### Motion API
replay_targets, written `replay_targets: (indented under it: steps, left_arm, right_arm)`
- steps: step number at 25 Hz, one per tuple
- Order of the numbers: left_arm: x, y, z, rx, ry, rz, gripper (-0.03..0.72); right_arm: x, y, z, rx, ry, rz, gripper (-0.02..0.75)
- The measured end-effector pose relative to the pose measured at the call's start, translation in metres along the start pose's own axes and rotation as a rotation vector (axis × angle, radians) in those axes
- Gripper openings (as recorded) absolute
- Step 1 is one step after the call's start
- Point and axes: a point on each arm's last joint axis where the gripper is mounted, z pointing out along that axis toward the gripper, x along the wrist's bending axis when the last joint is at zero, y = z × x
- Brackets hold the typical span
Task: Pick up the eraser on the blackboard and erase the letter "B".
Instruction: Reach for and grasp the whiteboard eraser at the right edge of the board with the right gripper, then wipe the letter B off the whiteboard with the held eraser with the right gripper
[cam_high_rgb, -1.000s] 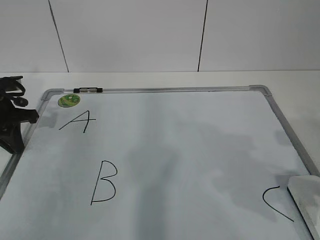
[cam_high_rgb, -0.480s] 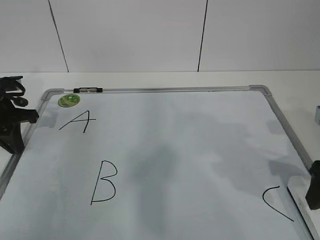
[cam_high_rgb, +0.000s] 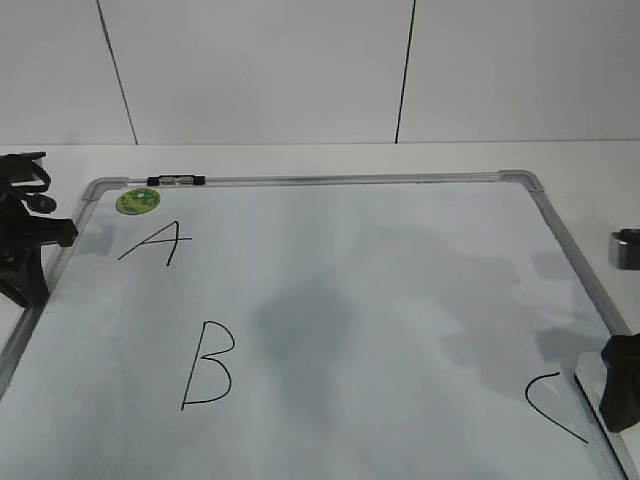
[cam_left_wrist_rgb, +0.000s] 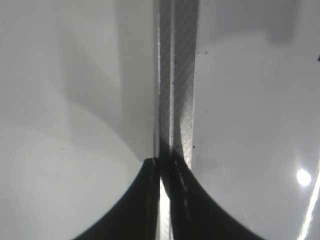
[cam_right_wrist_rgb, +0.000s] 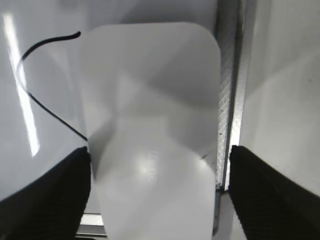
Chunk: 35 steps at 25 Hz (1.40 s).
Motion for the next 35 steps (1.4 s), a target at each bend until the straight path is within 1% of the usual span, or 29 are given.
replay_targets:
  steps: [15, 19, 23, 27, 35]
  left_arm:
    - [0.0, 0.0, 0.0, 0.0, 0.0, 0.0, 0.029]
    - [0.0, 0.0, 0.0, 0.0, 0.0, 0.0, 0.03]
    - [0.0, 0.0, 0.0, 0.0, 0.0, 0.0, 0.03]
    - [0.0, 0.0, 0.0, 0.0, 0.0, 0.0, 0.031]
    - [0.0, 0.0, 0.0, 0.0, 0.0, 0.0, 0.031]
  right_arm:
    - [-0.001, 0.008, 0.016, 0.061, -0.003, -0.001, 0.655]
    - [0.0, 0.01, 0.014, 0.051, -0.003, -0.002, 0.629]
    - [0.0, 0.01, 0.014, 0.051, -0.001, -0.001, 0.563]
    - [0.0, 0.01, 0.014, 0.052, -0.001, 0.005, 0.547]
    - [0.0, 0.009, 0.014, 0.058, -0.001, 0.005, 0.545]
